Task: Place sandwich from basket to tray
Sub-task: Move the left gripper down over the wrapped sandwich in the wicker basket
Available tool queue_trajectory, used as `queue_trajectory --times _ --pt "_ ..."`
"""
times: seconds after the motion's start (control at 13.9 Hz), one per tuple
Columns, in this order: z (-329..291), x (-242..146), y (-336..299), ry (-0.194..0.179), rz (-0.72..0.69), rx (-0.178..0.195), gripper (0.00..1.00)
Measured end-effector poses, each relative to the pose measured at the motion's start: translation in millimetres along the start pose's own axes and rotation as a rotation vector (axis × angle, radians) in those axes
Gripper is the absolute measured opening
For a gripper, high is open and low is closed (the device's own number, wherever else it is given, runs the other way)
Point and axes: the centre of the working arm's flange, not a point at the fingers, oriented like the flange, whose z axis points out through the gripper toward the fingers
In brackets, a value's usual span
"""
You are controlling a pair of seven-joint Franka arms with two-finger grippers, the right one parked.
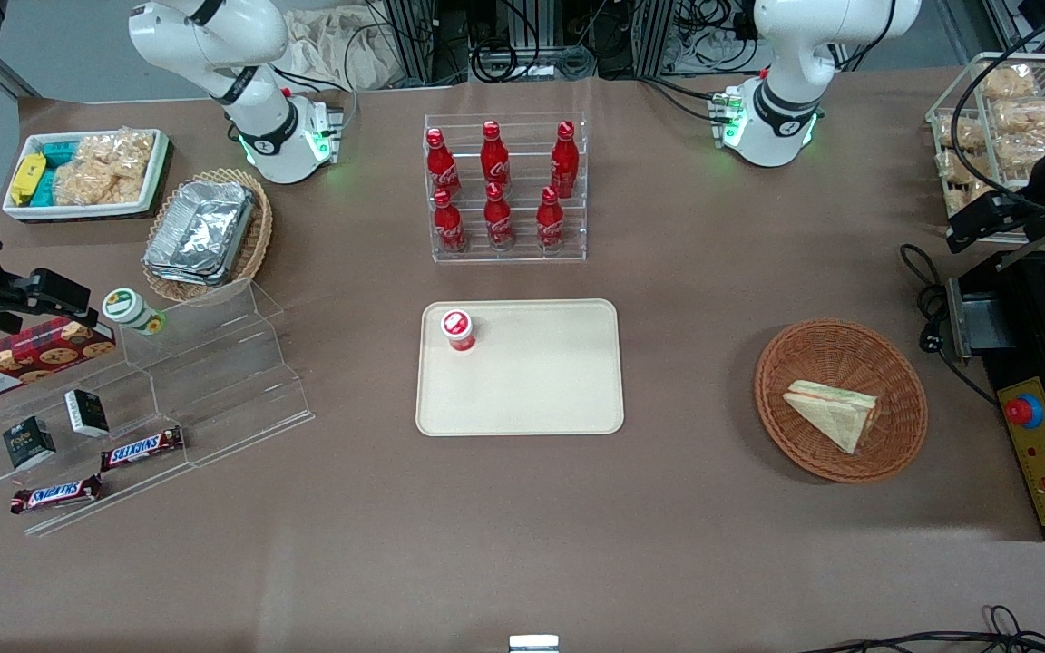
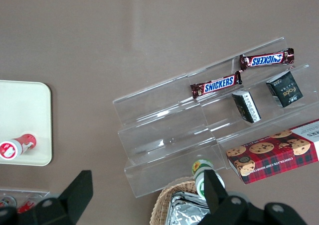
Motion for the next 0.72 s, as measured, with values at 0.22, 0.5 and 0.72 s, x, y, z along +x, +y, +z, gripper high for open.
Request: queue_trajectory --times 0.22,0.5,0.72 --pt "-7 5 2 0.003 0.002 0.003 1.00" --pt "7 11 1 -0.026 -0.019 0.009 1.00" --pt "36 23 -4 -0.078 -0.041 0.021 1.00"
